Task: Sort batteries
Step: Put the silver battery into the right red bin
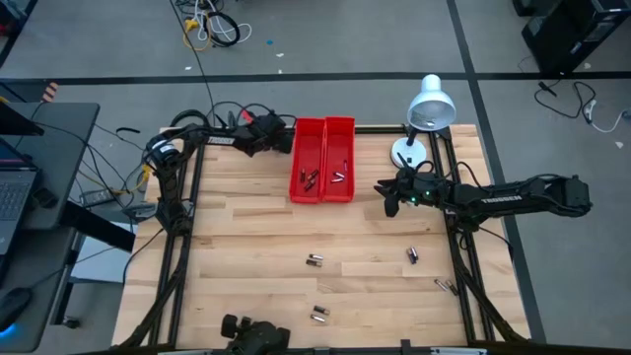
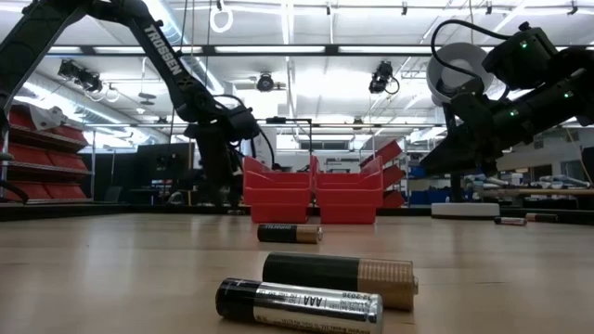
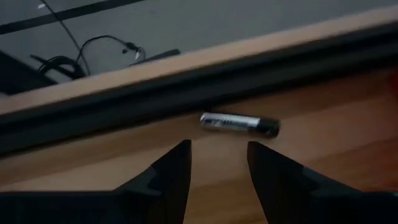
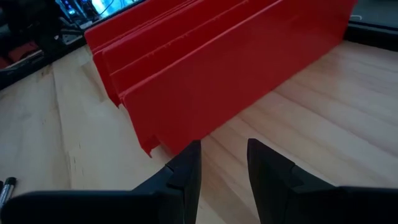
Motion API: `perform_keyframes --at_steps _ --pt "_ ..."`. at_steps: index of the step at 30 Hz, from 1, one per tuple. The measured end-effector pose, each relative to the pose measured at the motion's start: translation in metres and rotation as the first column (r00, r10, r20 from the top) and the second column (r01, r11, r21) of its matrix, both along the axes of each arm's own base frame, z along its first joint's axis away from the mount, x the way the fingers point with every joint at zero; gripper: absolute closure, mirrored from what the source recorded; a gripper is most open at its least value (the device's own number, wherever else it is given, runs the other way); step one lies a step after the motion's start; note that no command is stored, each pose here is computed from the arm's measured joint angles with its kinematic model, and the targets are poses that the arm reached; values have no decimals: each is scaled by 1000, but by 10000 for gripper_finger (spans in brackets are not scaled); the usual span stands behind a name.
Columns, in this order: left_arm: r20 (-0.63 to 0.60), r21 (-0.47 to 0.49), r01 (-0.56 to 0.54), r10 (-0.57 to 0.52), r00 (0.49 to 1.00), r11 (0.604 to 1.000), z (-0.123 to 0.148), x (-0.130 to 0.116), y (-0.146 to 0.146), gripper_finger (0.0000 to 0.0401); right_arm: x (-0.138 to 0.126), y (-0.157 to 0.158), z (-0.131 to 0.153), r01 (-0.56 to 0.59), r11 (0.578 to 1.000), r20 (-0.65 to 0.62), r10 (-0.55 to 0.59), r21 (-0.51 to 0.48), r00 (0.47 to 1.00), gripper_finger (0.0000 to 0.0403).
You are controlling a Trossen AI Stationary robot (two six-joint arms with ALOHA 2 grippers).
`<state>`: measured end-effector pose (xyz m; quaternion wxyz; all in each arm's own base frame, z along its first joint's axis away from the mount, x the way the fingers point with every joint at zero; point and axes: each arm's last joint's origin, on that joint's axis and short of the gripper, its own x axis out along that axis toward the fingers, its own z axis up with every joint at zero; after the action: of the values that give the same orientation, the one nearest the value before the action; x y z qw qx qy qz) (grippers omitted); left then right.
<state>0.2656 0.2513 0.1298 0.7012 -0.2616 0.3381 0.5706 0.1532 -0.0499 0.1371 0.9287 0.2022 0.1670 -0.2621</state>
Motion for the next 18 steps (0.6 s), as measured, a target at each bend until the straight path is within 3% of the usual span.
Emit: perform_keyframes --at_steps 9,18 --pt "-46 -14 -9 9 999 1000 -2 -1 -4 228 0 0 0 -4 1000 -5 4 -9 1000 286" --pt "93 67 -38 32 995 997 6 8 2 228 0 0 0 -1 1000 -3 1 -5 1000 286"
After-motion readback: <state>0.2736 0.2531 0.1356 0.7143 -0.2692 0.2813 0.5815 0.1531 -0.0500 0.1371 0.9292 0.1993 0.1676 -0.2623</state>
